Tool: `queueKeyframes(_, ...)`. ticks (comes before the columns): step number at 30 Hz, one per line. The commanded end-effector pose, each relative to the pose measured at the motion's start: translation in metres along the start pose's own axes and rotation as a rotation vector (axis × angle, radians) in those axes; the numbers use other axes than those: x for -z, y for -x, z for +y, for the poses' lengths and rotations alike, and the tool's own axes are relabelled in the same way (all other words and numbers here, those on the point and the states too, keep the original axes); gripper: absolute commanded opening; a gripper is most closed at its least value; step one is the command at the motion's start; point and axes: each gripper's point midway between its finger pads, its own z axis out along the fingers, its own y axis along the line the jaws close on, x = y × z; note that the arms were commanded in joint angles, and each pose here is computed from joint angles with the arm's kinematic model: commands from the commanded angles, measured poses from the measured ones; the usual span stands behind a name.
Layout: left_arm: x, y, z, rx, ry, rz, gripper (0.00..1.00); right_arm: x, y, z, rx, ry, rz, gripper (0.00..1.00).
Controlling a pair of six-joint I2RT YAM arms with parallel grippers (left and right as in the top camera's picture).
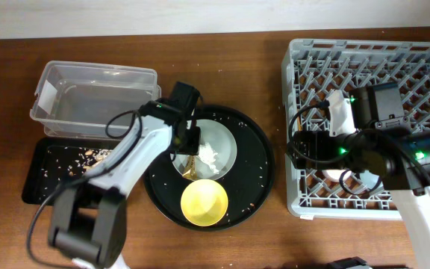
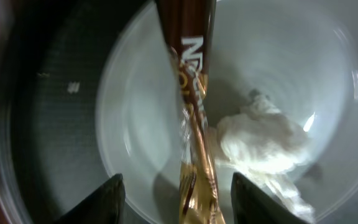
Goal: Sort waste into correct bins and load items into the dishwasher rack
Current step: 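Pick the gold wrapper from the plate and drop it in the clear bin, then pick the white tissue from the plate and drop it in the clear bin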
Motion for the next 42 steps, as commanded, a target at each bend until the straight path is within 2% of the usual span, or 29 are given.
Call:
queueKeyframes(1,-0.027,-0.002,-0.013,-0.055,-0.071,0.054,0.49,-0.001,0.002,0.000,-0.005,-0.005,-0.007,0.98)
queueKeyframes(2,-0.031,-0.001,-0.014,-0.056,-0.072,0.054,0.48,-0.001,0.002,0.000,-0.005,-0.004,-0.008,0.98)
queueKeyframes(3,-0.034,-0.001,-0.013,-0.055,-0.067,0.058,0.40,-0.001,0.002,0.000,-0.005,-0.004,-0.008,0.98)
queueKeyframes(5,-0.039,-0.003,-0.012,-0.054,-0.065,0.072,0.08,-0.001,0.001,0.000,-0.006,-0.006,-0.003,0.98)
queueKeyframes(6,-0.038,-0.003,-0.013,-0.052,-0.066,0.075,0.01,-0.001,0.000,0.000,-0.006,-0.006,-0.002,0.98)
queueKeyframes(9,-0.015,0.005,-0.016,-0.034,-0.070,0.078,0.01,-0.001,0.001,0.000,-0.005,-0.005,-0.005,0.98)
queueKeyframes(15,0.065,0.039,-0.018,-0.026,-0.070,0.001,0.01,-0.001,0.001,0.000,-0.005,-0.005,-0.005,0.98)
queueKeyframes(18,0.095,0.070,0.042,0.147,0.053,-0.103,0.01,-0.001,0.001,0.000,-0.005,-0.006,-0.006,0.98)
queueKeyframes(22,0.102,0.098,0.125,0.448,0.071,-0.216,0.00,-0.001,0.005,0.001,-0.001,-0.002,-0.021,0.98)
queueKeyframes(24,0.096,0.105,0.149,0.510,0.076,-0.246,0.01,0.000,0.007,0.001,0.000,0.000,-0.027,0.98)
queueKeyframes(25,0.087,0.109,0.158,0.523,0.082,-0.255,0.04,0.000,0.007,0.002,0.001,0.001,-0.030,0.98)
queueKeyframes(26,0.078,0.113,0.161,0.506,0.090,-0.254,0.37,0.000,0.007,0.002,0.001,0.001,-0.030,0.99)
queueKeyframes(27,0.072,0.117,0.162,0.487,0.091,-0.257,0.48,0.000,0.007,0.001,0.001,0.000,-0.029,0.99)
queueKeyframes(31,0.097,0.126,0.148,0.415,0.022,-0.289,0.51,-0.001,0.002,0.000,-0.004,-0.005,-0.009,0.98)
queueKeyframes(33,0.122,0.118,0.115,0.378,-0.120,-0.262,0.51,-0.001,0.002,0.000,-0.004,-0.005,-0.009,0.98)
queueKeyframes(34,0.127,0.109,0.089,0.294,-0.187,-0.226,0.51,-0.001,0.002,0.000,-0.004,-0.005,-0.009,0.98)
queueKeyframes(35,0.123,0.093,0.064,0.211,-0.197,-0.161,0.49,-0.001,0.002,0.000,-0.004,-0.004,-0.008,0.98)
queueKeyframes(37,0.092,0.058,0.018,0.040,-0.125,-0.039,0.47,-0.001,0.002,0.000,-0.004,-0.004,-0.008,0.98)
queueKeyframes(39,0.063,0.037,-0.014,-0.060,-0.088,0.002,0.48,-0.001,0.002,0.000,-0.004,-0.004,-0.008,0.98)
queueKeyframes(41,0.030,0.017,-0.049,-0.162,-0.089,0.007,0.56,-0.001,0.001,0.000,-0.005,-0.005,-0.004,0.98)
queueKeyframes(42,0.016,0.009,-0.060,-0.191,-0.090,0.001,0.66,-0.001,0.000,0.000,-0.006,-0.006,-0.002,0.98)
